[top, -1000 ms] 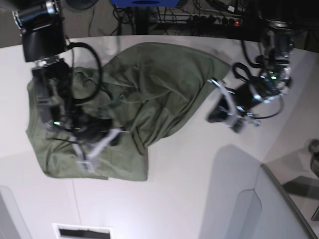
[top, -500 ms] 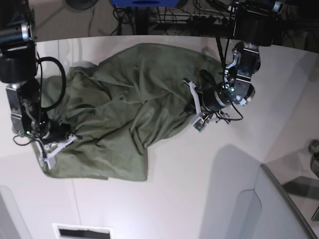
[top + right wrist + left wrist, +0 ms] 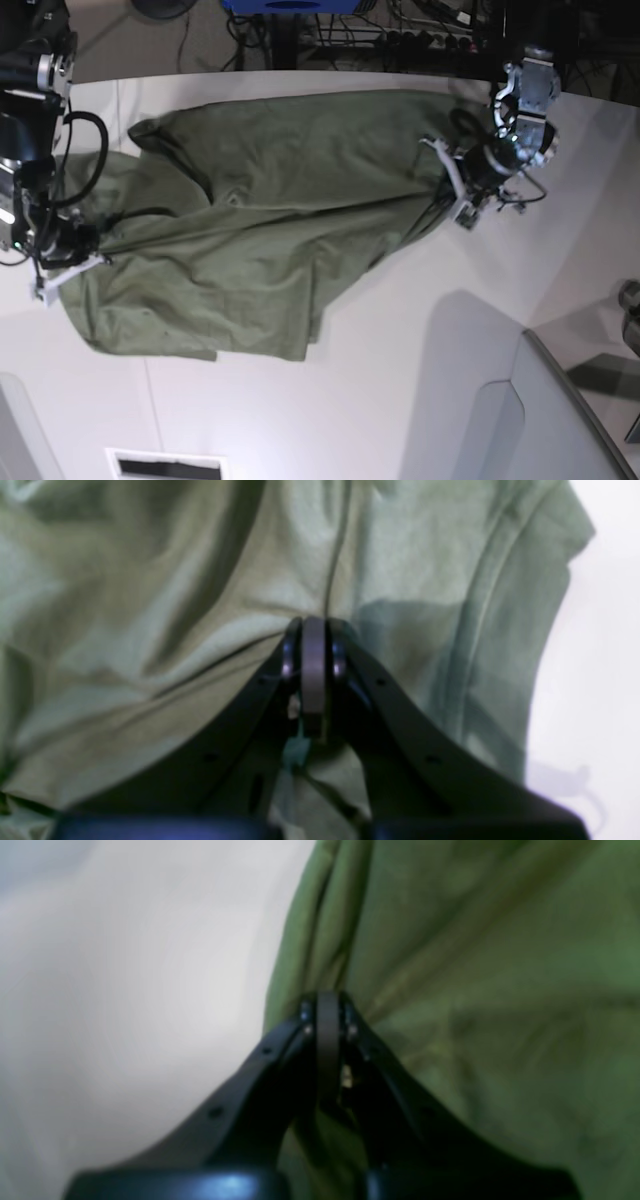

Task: Layout the t-shirt on the table in an organized manner, then fold the t-shirt properly
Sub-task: 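Grasp opposite shirt edges with both grippers and pull them apart, then hold the shirt with both grippers and stretch it flat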

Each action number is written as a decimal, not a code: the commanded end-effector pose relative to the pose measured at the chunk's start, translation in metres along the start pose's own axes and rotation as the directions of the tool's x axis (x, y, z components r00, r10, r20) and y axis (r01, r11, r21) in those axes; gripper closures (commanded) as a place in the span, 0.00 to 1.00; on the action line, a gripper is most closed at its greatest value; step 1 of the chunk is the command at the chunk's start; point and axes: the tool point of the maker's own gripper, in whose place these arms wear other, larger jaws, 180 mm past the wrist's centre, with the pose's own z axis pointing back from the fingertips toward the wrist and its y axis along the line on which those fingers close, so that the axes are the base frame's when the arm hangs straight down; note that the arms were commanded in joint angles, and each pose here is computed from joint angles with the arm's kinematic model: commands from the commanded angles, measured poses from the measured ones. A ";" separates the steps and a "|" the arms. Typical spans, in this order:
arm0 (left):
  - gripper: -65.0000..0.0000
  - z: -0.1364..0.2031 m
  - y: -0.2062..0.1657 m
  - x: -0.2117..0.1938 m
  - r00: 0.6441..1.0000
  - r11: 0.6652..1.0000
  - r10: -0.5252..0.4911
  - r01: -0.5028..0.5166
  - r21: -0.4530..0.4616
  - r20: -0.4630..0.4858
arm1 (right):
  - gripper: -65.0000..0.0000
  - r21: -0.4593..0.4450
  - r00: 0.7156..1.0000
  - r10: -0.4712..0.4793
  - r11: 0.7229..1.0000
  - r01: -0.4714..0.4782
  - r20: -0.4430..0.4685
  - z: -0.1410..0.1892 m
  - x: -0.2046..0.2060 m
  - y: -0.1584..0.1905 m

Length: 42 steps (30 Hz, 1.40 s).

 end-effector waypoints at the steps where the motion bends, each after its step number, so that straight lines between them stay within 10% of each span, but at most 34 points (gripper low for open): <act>1: 1.00 0.013 0.008 -0.039 0.984 0.998 -0.052 0.058 0.028 -0.169 | 0.98 -0.043 1.000 0.008 0.999 -0.008 -0.019 0.005 -0.002 -0.015; 8: 1.00 0.049 0.032 -0.002 0.995 0.986 -0.083 0.091 0.142 -0.062 | 0.98 -0.089 0.998 -0.008 0.996 0.014 0.064 0.022 0.005 -0.014; 14: 1.00 0.050 0.048 0.070 0.990 0.973 -0.105 0.082 0.214 0.096 | 0.98 0.002 0.959 0.163 0.986 -0.168 0.231 0.056 0.044 0.047; 22: 1.00 0.001 -0.026 0.136 0.977 0.992 -0.126 0.119 0.050 0.170 | 0.98 0.055 0.951 0.278 0.956 -0.287 0.135 0.031 0.047 0.094; 42: 1.00 0.001 -0.114 0.076 0.989 0.981 -0.126 0.135 -0.139 0.071 | 0.97 -0.097 0.960 0.133 0.989 -0.112 0.246 -0.024 0.079 0.014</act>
